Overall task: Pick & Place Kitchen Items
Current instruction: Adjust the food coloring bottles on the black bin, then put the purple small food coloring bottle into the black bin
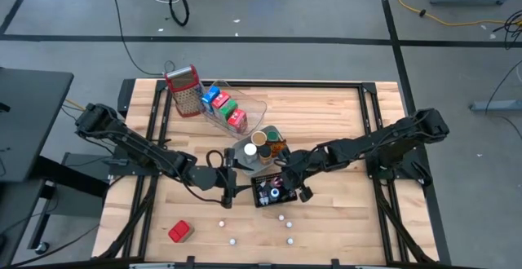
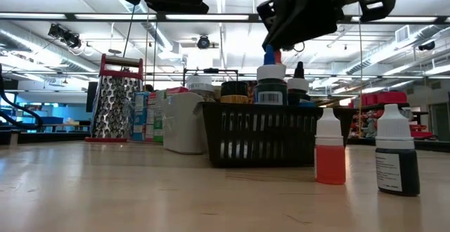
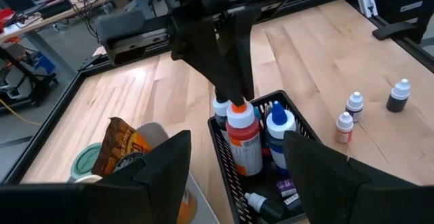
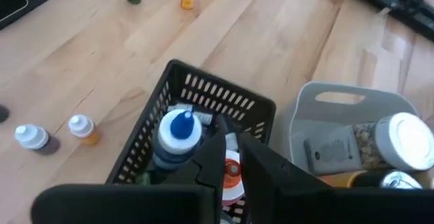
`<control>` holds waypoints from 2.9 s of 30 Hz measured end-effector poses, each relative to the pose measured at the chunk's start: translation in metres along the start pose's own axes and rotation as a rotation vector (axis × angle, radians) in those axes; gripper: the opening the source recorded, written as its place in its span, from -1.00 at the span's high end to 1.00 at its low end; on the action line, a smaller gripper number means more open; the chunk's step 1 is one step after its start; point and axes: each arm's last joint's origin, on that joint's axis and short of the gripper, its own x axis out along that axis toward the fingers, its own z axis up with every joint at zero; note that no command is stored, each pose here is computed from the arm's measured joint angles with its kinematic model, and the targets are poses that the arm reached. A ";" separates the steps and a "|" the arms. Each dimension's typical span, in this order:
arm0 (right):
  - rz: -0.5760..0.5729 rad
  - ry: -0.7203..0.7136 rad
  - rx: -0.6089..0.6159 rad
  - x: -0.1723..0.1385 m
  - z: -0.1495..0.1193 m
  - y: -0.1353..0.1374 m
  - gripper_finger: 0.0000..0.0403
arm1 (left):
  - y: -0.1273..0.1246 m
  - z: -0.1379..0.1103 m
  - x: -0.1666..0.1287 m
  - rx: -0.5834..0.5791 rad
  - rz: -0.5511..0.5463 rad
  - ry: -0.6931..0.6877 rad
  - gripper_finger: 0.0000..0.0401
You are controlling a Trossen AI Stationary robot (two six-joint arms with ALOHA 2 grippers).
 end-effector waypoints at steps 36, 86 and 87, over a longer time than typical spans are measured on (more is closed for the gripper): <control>0.126 -0.300 -0.016 -0.014 0.041 0.046 0.22 | -0.001 0.000 0.000 -0.025 -0.034 -0.002 -0.22; 0.235 -0.342 0.222 0.068 -0.030 0.123 0.57 | -0.001 0.002 0.000 -0.155 -0.032 -0.022 -0.22; 0.234 -0.357 0.221 0.063 -0.027 0.122 0.55 | -0.001 0.002 0.000 -0.155 -0.032 -0.022 -0.22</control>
